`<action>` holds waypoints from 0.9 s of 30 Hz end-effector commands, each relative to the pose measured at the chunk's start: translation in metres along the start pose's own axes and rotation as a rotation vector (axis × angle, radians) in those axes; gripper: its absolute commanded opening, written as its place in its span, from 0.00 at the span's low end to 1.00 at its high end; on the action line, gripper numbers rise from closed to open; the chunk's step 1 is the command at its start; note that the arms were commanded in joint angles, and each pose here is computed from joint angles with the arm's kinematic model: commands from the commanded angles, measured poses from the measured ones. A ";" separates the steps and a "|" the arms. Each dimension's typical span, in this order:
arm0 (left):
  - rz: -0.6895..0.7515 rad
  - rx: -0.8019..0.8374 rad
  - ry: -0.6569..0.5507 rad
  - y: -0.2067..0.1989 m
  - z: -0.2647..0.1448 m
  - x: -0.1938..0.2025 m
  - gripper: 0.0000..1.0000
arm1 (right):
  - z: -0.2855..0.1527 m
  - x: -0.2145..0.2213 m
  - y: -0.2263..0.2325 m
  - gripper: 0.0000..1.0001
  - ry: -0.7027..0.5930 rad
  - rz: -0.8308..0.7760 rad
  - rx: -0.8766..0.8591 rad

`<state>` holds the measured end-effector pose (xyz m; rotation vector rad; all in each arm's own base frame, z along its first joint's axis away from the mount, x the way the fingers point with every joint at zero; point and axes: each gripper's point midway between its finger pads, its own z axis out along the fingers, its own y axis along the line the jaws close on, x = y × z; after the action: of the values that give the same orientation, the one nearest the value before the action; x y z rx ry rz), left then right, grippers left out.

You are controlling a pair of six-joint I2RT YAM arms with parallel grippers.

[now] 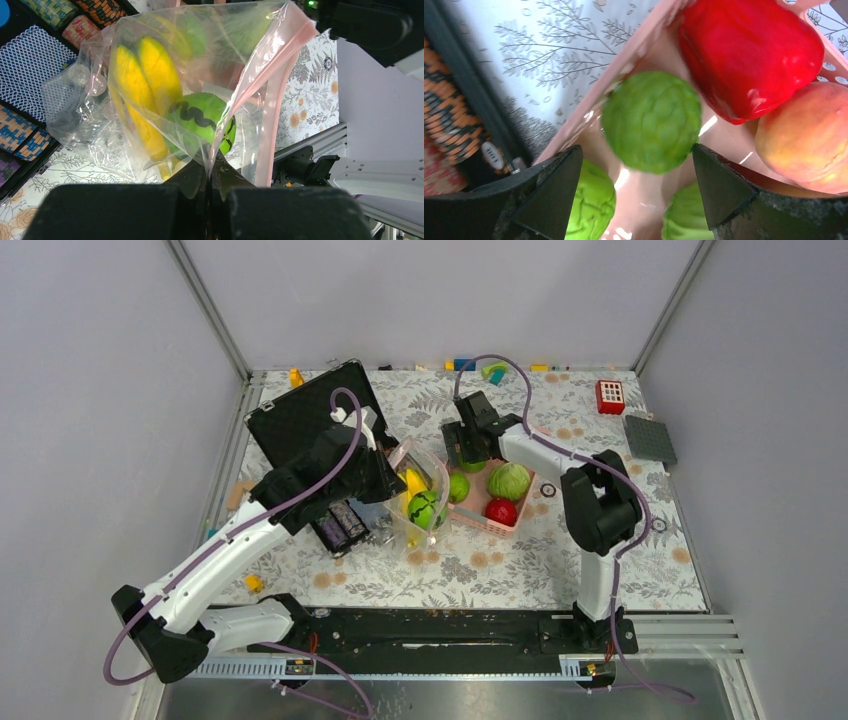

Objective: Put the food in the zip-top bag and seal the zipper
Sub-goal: Pick up the fake fruit from the bin.

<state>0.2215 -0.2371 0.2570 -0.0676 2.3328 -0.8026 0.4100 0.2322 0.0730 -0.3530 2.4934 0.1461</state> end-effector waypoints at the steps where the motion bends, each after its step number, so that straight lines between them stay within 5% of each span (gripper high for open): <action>1: -0.005 0.013 -0.030 -0.005 0.002 -0.008 0.00 | 0.017 -0.020 -0.005 0.87 -0.054 0.033 0.045; 9: -0.012 0.012 0.001 -0.005 0.012 -0.002 0.00 | 0.040 -0.004 -0.015 0.86 -0.019 0.083 0.116; 18: -0.009 0.016 -0.003 -0.006 0.014 -0.002 0.00 | 0.014 -0.017 -0.019 0.54 -0.083 0.101 0.122; 27: 0.000 0.035 0.007 -0.009 0.013 -0.001 0.00 | -0.061 -0.032 -0.027 0.39 -0.236 0.137 0.090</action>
<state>0.2265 -0.2430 0.2423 -0.0733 2.3741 -0.7826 0.4036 0.2058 0.0796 -0.2003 2.4411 0.0588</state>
